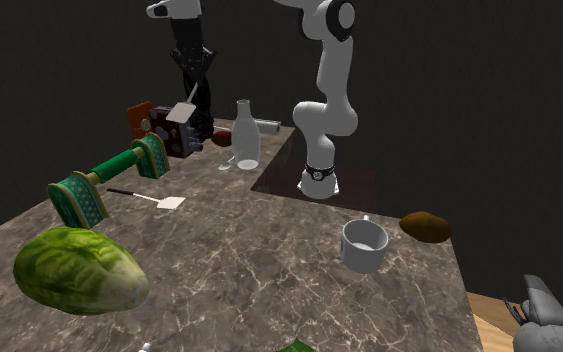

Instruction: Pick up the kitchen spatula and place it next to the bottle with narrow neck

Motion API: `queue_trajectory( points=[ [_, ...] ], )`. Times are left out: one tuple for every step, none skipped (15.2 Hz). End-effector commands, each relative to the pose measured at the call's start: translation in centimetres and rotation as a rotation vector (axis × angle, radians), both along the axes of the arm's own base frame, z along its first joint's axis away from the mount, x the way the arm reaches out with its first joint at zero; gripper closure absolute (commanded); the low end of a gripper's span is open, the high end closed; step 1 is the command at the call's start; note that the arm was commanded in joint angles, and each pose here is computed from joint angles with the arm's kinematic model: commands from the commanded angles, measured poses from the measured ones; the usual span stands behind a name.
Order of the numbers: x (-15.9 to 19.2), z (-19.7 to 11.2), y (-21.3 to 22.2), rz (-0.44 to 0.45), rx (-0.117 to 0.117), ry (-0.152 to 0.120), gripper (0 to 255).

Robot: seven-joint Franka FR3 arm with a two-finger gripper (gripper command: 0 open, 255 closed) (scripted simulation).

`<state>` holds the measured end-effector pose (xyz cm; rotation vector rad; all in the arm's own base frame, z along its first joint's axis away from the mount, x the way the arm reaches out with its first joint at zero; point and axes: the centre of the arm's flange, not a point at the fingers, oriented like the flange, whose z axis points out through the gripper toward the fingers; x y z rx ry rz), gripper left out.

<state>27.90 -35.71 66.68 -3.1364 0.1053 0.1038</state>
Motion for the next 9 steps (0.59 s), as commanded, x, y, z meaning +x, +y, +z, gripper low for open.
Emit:
queue_trajectory(
  points=[
    [-2.0, -0.3, -1.8, 0.001, 0.000, 0.000, 255],
    [-3.0, -0.3, -2.6, 0.001, 0.000, 0.000, 255],
    [-4.0, -0.3, -3.5, 0.001, 0.000, 0.000, 255],
    [-5.0, -0.3, -4.4, 0.001, 0.000, 0.000, 255],
    [-6.0, -0.3, -5.3, 0.001, 0.000, 0.000, 255],
    [-7.0, -0.3, -6.1, 0.001, 0.000, 0.000, 255],
    [-7.7, -0.3, -6.7, 0.001, 0.000, 0.000, 255],
    [-7.7, -0.8, -6.7, 0.001, 0.000, 0.000, 255],
    [-7.7, -1.3, -6.7, 0.001, 0.000, 0.000, 255]
  ],
)
